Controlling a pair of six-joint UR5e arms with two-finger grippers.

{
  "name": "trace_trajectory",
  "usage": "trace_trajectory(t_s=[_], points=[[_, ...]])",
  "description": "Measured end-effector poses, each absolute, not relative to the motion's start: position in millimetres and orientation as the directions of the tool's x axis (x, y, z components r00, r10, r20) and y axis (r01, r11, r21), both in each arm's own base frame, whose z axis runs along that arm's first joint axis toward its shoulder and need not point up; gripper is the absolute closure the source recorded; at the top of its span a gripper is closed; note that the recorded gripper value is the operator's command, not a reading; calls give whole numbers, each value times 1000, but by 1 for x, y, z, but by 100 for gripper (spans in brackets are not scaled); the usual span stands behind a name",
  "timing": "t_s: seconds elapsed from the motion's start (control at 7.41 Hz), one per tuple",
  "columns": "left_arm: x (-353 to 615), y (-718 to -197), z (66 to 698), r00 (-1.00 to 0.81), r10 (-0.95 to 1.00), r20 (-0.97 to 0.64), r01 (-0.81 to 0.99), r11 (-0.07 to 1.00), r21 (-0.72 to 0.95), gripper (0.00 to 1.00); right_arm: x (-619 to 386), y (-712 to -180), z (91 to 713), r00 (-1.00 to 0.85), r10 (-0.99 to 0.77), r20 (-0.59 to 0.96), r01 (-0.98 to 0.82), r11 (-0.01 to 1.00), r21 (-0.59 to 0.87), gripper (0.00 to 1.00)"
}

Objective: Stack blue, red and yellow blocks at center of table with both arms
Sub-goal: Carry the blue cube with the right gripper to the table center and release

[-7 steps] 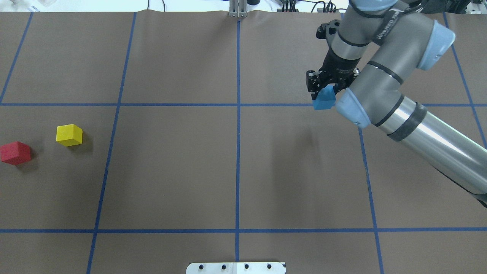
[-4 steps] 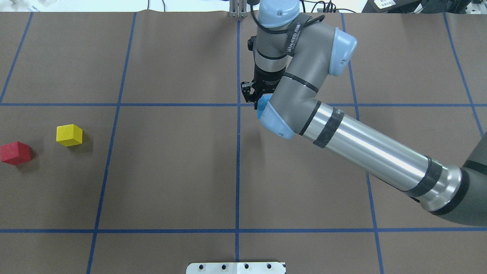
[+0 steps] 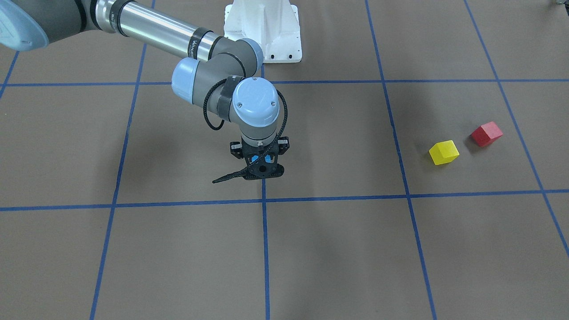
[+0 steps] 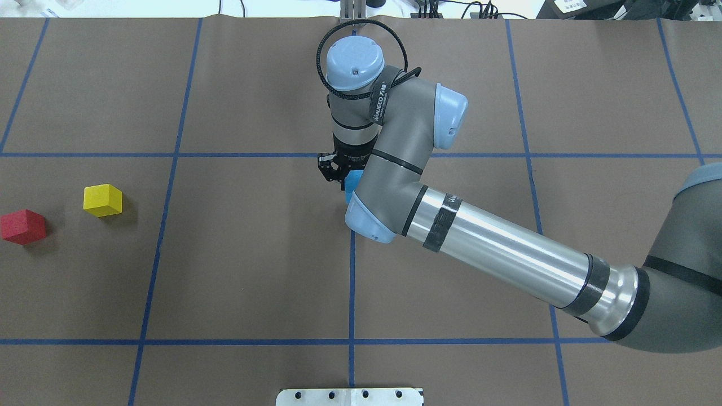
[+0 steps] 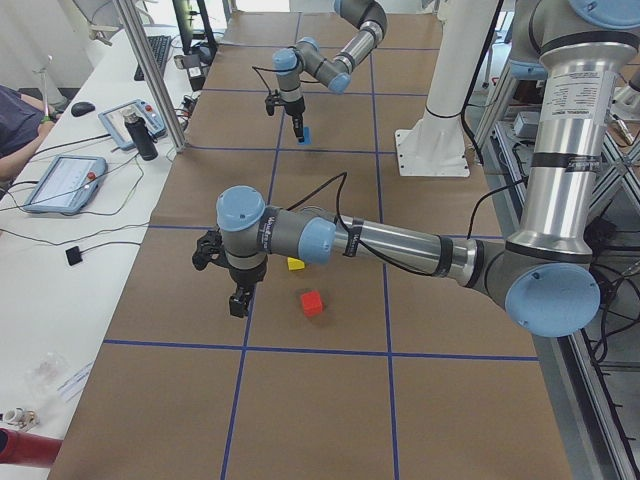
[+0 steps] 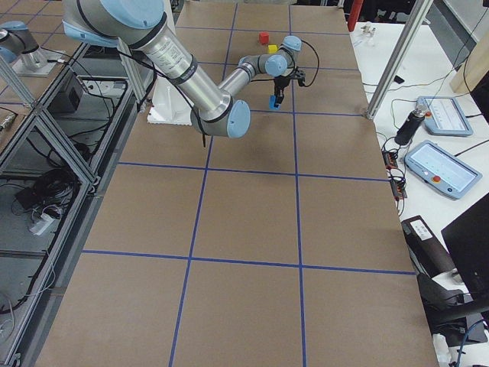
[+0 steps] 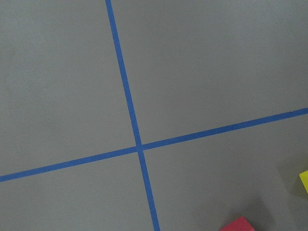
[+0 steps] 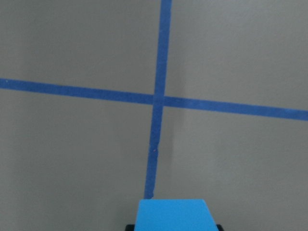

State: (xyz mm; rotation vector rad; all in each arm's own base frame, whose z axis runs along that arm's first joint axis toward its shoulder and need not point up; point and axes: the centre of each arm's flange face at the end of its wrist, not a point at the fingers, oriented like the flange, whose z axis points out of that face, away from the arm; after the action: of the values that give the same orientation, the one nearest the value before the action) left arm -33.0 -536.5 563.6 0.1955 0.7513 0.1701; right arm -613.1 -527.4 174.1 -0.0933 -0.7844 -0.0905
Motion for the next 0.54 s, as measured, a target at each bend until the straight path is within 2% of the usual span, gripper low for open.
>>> trace_trajectory(t_s=[0.27, 0.4, 0.54], points=[[-33, -537, 563, 718, 223, -659, -83, 968, 237, 0, -628, -518, 178, 695, 26, 719, 65, 993, -99, 99], [-33, -537, 563, 718, 223, -659, -83, 968, 238, 0, -630, -517, 183, 696, 39, 717, 57, 992, -109, 94], [-33, -537, 562, 718, 223, -659, -82, 968, 238, 0, -631, -517, 189, 699, 43, 714, 55, 992, -113, 68]])
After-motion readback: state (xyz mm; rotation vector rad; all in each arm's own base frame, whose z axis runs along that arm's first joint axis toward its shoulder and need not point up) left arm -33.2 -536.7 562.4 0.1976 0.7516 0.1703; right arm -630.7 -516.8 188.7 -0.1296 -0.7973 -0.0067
